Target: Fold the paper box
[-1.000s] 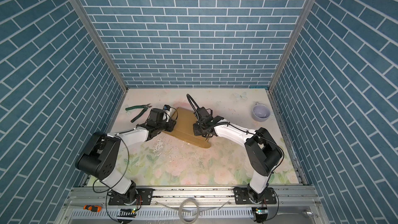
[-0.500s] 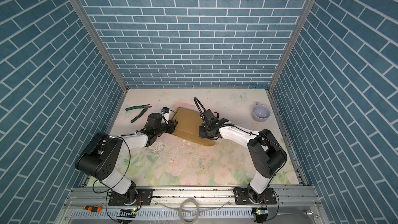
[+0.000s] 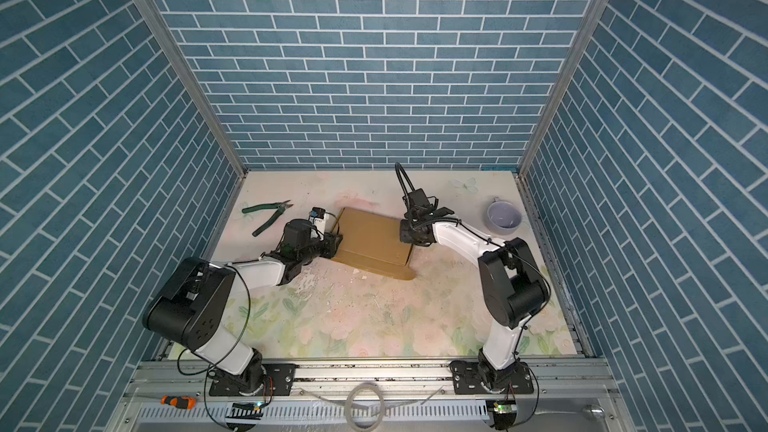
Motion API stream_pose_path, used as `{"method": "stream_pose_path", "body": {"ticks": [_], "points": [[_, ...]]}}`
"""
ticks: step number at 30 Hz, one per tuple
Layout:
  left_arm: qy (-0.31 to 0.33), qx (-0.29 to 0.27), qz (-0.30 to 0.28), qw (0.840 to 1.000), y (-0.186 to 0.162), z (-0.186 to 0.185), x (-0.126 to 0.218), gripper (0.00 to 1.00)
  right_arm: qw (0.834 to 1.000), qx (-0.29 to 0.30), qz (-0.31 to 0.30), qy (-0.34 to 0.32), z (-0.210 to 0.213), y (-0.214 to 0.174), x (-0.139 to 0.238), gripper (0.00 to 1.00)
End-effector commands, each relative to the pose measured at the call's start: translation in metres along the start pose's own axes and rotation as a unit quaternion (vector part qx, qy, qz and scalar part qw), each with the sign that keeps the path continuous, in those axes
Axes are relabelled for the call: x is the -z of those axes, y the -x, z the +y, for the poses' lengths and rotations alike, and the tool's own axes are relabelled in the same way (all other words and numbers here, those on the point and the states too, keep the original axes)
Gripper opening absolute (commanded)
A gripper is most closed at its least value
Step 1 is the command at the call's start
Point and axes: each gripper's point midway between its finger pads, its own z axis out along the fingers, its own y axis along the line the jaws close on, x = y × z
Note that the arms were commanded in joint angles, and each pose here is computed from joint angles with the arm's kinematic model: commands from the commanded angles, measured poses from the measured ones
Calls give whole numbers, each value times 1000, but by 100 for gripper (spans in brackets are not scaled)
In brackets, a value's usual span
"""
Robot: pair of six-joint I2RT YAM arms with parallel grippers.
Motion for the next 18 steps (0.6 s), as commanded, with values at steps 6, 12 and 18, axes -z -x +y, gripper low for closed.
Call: {"method": "stream_pose_path", "body": {"ticks": [6, 12, 18], "points": [[3, 31, 74, 997, -49, 3, 8, 41, 999, -19, -9, 29, 4, 13, 32, 47], [-7, 43, 66, 997, -46, -1, 6, 40, 997, -49, 49, 22, -22, 13, 19, 65], [-13, 44, 71, 996, -51, -2, -3, 38, 993, -78, 53, 64, 1, 36, -12, 64]]}}
